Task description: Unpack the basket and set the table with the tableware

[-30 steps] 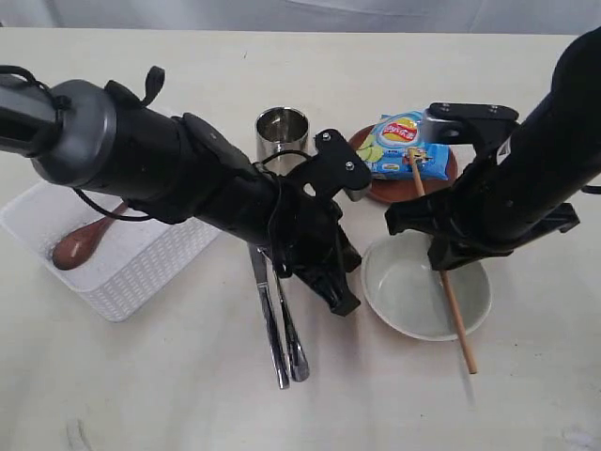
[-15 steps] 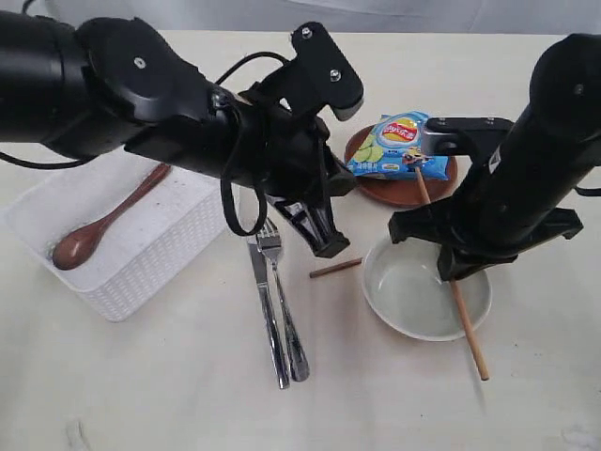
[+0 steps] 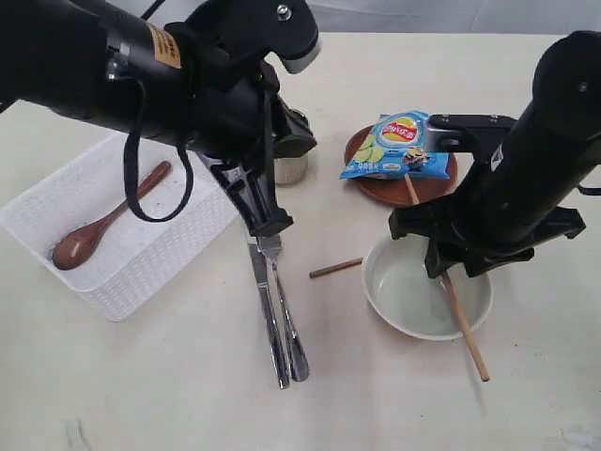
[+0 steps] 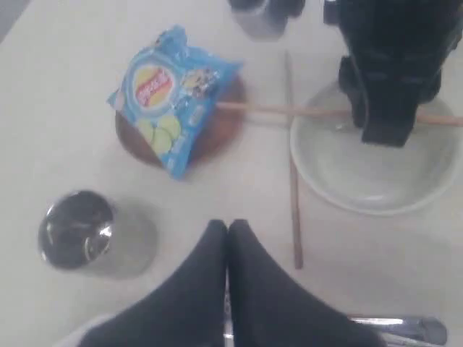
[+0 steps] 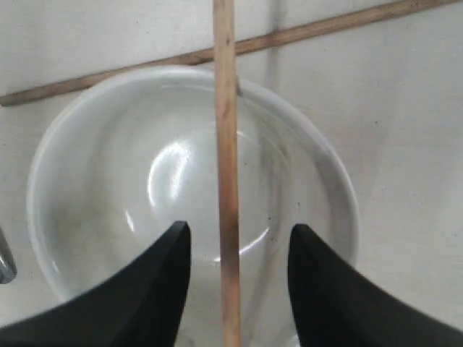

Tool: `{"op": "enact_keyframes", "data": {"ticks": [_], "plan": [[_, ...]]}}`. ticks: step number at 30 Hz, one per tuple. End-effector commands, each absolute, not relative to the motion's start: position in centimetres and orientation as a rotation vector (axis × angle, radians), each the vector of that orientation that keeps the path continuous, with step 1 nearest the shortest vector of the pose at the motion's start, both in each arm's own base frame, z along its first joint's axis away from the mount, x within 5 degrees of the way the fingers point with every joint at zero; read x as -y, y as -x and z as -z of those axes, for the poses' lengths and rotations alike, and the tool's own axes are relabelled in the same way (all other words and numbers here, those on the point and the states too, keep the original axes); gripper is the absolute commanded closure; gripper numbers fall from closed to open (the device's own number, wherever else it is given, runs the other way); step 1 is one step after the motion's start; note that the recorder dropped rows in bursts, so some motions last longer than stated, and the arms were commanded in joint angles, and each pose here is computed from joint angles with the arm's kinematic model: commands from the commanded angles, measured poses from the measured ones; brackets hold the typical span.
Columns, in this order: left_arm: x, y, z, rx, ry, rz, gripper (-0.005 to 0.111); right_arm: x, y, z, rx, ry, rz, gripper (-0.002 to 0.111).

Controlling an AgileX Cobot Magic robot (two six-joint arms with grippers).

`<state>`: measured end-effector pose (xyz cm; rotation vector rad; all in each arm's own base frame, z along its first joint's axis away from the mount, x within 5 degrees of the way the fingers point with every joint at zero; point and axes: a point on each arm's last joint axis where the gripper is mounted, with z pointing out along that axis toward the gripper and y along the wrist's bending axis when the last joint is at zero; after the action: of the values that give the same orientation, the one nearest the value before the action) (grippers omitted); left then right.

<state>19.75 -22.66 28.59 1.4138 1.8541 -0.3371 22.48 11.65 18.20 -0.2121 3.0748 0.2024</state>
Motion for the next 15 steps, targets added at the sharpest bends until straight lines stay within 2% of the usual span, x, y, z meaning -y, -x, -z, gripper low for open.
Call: {"op": "enact_keyframes", "data": {"ticks": [1, 2, 4, 6, 9, 11, 13, 15], "plan": [[20.9, -20.2, -28.4, -1.978, -1.4, 0.192, 0.107, -11.8, -22.8, -20.4, -2.994, 0.24, -0.23, 0.066], [19.3, -21.2, -28.0, -2.148, -1.252, 0.179, 0.107, -11.9, -23.0, -21.6, -2.955, 0.248, -0.248, 0.066], [16.9, -22.6, -27.5, -2.334, -1.056, 0.168, 0.106, -12.0, -23.1, -22.8, -2.912, 0.248, -0.269, 0.066], [14.7, -23.9, -27.1, -2.459, -0.858, 0.166, 0.099, -12.0, -23.1, -24.1, -2.866, 0.26, -0.289, 0.066], [12.5, -25.5, -26.4, -2.547, -0.677, 0.2, 0.07, -12.0, -23.0, -25.6, -2.825, 0.275, -0.306, 0.066], [12.4, -26.1, -25.5, -2.566, -0.698, 0.208, 0.051, -11.9, -22.9, -26.3, -2.805, 0.291, -0.311, 0.066], [13.1, -26.2, -24.3, -2.592, -0.793, 0.218, 0.053, -11.8, -22.7, -26.5, -2.798, 0.308, -0.311, 0.066], [13.7, -26.5, -22.6, -2.629, -0.882, 0.179, 0.063, -11.7, -22.5, -26.7, -2.797, 0.332, -0.304, 0.066]]}}
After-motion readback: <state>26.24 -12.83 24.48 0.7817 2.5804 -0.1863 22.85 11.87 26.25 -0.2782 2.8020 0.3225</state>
